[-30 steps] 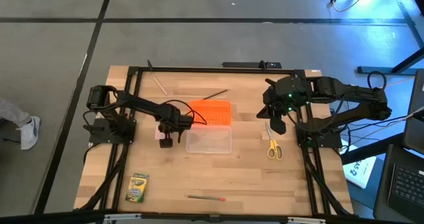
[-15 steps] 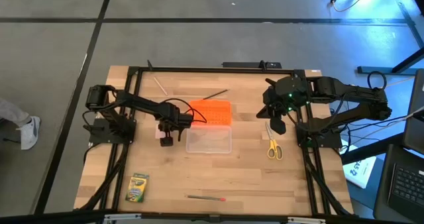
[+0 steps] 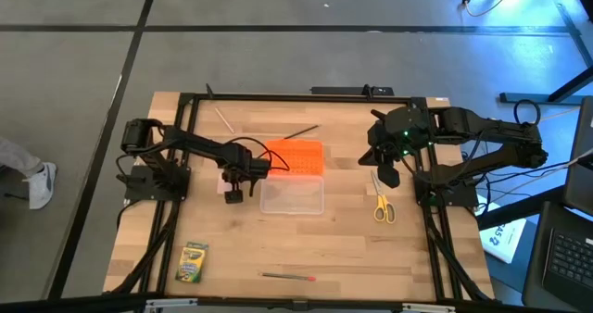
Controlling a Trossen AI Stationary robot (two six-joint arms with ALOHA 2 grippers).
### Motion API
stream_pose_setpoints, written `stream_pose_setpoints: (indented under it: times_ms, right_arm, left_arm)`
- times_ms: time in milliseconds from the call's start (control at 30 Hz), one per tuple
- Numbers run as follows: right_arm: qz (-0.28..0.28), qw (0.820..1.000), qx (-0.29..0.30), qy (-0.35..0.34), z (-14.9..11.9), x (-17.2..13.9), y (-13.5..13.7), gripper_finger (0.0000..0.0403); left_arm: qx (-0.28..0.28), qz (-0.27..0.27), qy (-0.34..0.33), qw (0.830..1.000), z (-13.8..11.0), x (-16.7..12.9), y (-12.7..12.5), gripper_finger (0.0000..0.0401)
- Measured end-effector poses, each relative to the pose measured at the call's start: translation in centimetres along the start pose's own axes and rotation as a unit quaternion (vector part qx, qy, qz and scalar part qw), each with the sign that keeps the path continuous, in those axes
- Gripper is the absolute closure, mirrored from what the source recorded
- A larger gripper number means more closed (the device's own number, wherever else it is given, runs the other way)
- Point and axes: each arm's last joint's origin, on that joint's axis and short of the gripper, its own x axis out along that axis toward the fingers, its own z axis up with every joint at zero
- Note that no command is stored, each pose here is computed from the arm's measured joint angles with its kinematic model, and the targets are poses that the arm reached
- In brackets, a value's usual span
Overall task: Pack school essentials
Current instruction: Put the pink sticky notes into the supply box
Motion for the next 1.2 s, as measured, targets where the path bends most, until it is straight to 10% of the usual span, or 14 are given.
stream_pose_setpoints:
  times_ms: [1200]
  right_arm:
    - [0.000, 1.000, 0.000, 0.000, 0.00, 0.00, -0.01, 0.0382]
  left_arm:
    - [-0.005, 0.001, -0.013, 1.000, -0.20, 1.11, -0.27, 0.0005]
